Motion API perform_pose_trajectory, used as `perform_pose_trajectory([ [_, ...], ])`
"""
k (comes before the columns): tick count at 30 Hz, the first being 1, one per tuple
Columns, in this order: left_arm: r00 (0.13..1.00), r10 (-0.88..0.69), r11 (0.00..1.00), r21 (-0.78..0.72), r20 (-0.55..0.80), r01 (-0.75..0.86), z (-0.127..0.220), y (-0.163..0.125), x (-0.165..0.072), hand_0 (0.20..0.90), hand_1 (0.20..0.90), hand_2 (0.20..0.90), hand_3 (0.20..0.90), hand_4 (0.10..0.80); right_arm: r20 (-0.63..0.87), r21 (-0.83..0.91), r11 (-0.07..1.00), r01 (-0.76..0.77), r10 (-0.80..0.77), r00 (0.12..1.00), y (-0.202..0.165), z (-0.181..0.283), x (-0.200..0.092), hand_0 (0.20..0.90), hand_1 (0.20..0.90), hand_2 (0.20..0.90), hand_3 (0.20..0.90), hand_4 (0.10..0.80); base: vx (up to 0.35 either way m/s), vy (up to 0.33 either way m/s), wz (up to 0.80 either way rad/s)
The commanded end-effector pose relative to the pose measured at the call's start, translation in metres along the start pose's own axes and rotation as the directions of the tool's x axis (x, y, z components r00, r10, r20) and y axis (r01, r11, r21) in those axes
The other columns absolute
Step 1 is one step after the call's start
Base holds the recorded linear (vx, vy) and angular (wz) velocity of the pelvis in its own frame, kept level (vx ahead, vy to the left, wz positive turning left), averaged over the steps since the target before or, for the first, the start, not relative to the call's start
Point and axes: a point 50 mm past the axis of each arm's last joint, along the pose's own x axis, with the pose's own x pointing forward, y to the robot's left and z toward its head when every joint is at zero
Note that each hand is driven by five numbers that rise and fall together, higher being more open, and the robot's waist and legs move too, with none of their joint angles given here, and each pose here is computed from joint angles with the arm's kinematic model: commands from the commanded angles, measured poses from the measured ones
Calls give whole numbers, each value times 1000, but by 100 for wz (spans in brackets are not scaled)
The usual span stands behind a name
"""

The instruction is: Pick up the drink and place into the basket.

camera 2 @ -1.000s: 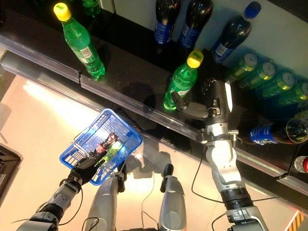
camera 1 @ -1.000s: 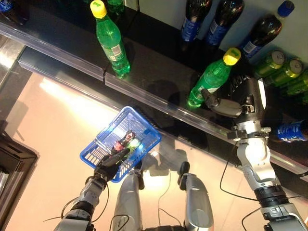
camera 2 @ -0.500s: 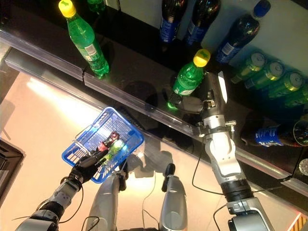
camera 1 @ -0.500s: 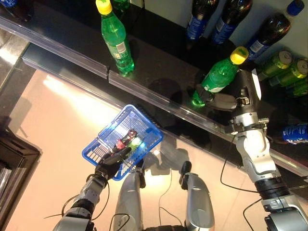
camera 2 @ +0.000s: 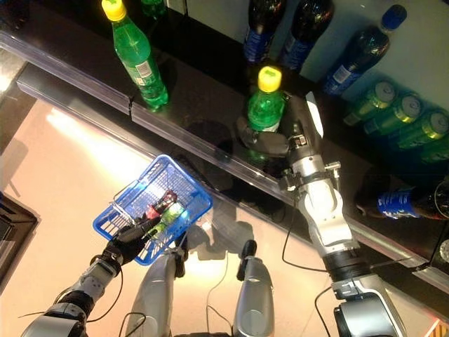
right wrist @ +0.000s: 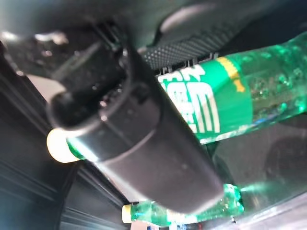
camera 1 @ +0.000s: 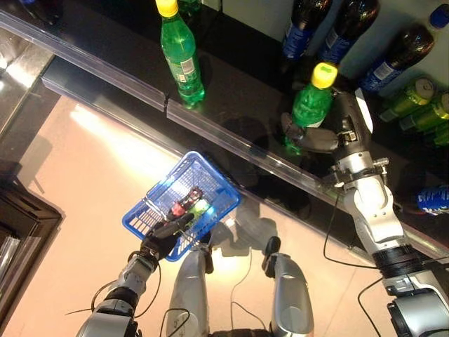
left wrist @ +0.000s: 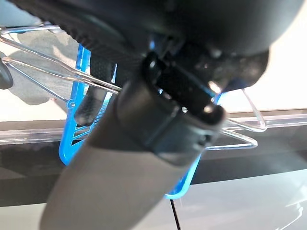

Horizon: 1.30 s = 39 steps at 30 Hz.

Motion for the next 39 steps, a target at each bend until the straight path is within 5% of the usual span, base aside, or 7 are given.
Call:
perform_pose_trajectory([
  [1,995,-54,994,88,-81,61,-17,18,-20,300,300,300,200,100,210,-4,1000,16,-15,978,-8,40,22,300,300,300,200,100,5,9,12],
  [23,997,-48,996,67,-68,52,-23,19,-23,300,300,300,200,100,250,-30,1000,4,4,968,-5,48,18,300,300,300,200,100,-8,2,1],
  [39,989,91,993,-69,-117,-99,-73,55,-65,300,300,300,200,100,75,25,992,-121,119,990,-6,19,-30,300,300,300,200,100,121,14,4],
])
